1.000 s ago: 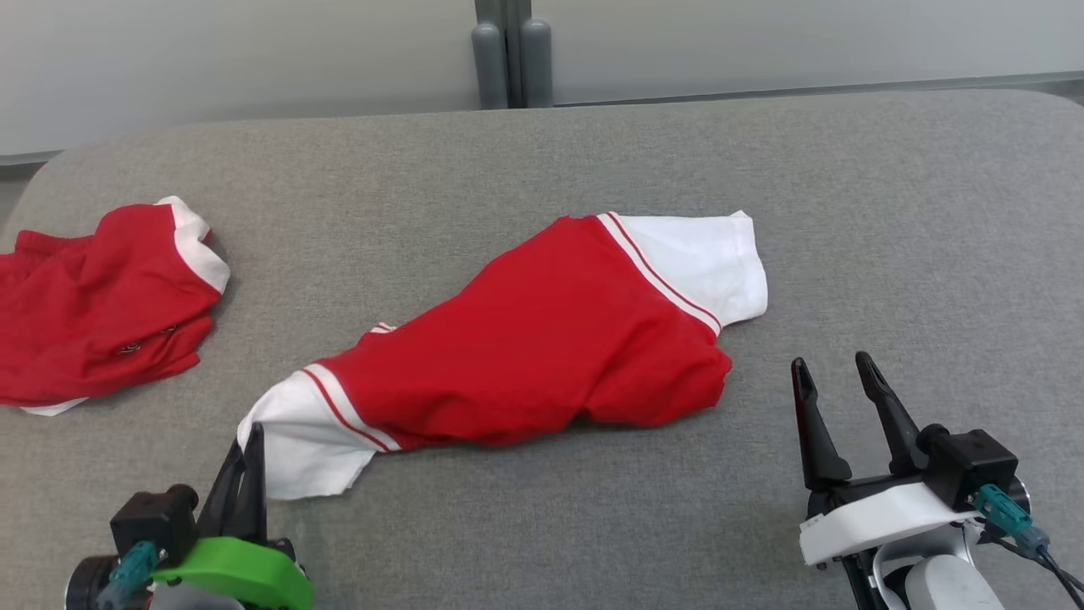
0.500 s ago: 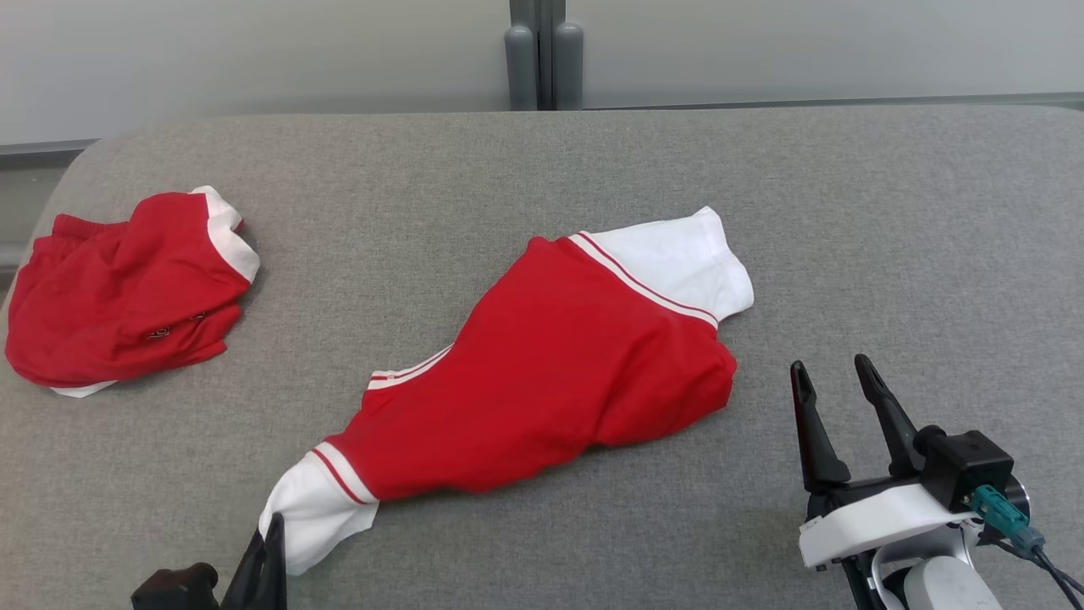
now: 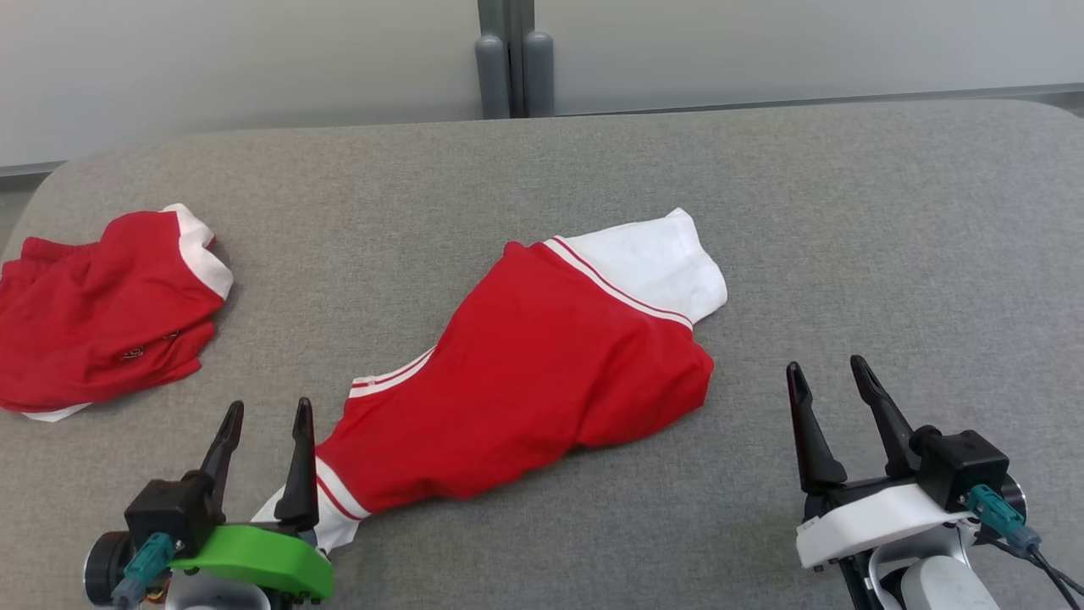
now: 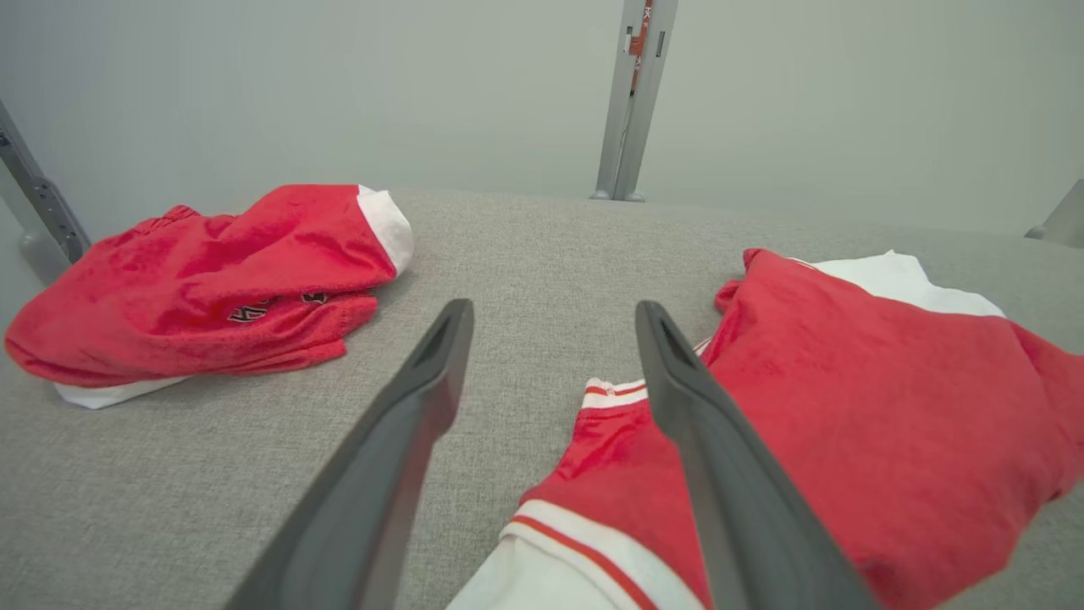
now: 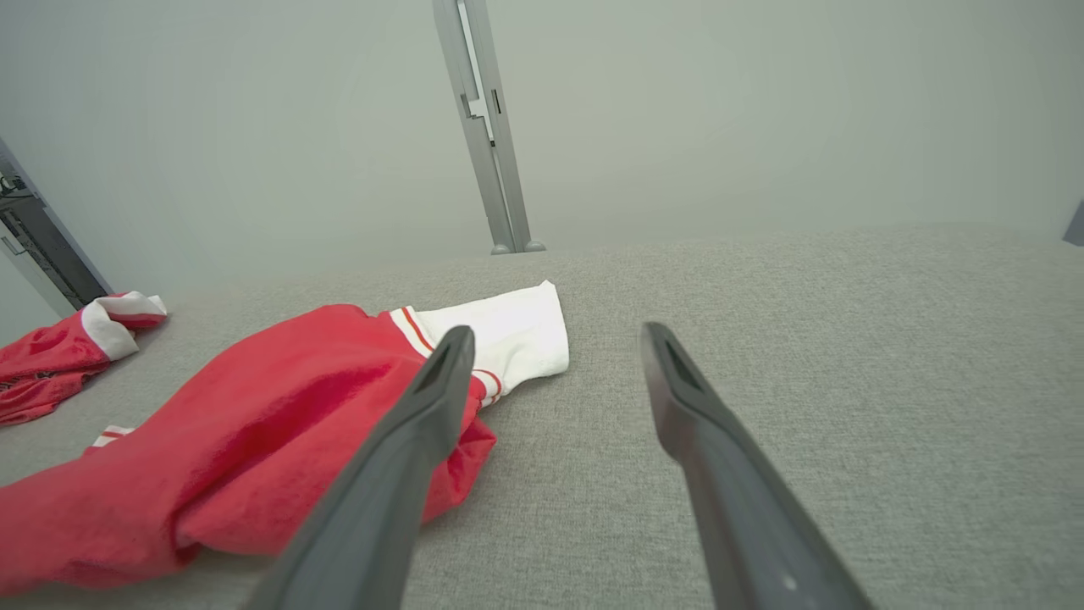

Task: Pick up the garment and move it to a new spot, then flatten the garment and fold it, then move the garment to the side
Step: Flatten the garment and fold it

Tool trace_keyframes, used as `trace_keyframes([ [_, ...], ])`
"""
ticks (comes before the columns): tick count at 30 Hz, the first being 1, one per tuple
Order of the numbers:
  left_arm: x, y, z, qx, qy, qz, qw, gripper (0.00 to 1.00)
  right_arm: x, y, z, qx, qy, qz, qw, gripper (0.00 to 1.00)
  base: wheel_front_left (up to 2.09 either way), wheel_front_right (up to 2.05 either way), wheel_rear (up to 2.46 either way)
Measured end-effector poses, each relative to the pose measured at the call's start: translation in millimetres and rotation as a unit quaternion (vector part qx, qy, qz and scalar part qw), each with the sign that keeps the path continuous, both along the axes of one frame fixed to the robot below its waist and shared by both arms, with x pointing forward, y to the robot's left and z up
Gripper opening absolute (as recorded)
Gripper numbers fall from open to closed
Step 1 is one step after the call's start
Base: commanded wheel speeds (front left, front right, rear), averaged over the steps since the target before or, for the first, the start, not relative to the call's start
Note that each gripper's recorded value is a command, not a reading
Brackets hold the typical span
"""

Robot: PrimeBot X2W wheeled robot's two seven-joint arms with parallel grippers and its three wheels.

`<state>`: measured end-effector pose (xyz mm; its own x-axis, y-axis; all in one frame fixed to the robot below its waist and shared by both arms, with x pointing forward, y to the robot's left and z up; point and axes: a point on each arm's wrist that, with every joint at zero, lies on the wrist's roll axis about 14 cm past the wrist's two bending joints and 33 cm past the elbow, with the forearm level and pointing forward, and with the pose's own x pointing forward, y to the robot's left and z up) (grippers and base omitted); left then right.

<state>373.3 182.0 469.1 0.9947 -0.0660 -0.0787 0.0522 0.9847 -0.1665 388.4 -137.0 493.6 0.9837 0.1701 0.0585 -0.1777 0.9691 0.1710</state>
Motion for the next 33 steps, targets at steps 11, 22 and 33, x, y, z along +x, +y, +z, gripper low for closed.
trace_keyframes([
  [11,43.8,-17.4,9.4,0.026,-0.015,-0.05,0.998,1.0,0.0,-12.6,-4.2,-0.005,0.006,-0.018,1.0,1.0,0.0,0.0,0.0],
  [22,53.9,-26.5,-46.7,0.04,0.09,-0.089,0.991,1.0,0.0,-25.9,-10.3,-0.006,0.016,-0.038,0.999,1.0,0.0,0.0,0.0],
  [33,46.1,-45.0,-102.0,0.037,0.188,-0.123,0.974,1.0,-1.7,-33.5,-16.9,-0.009,0.026,-0.049,0.998,1.0,0.0,0.0,0.0],
])
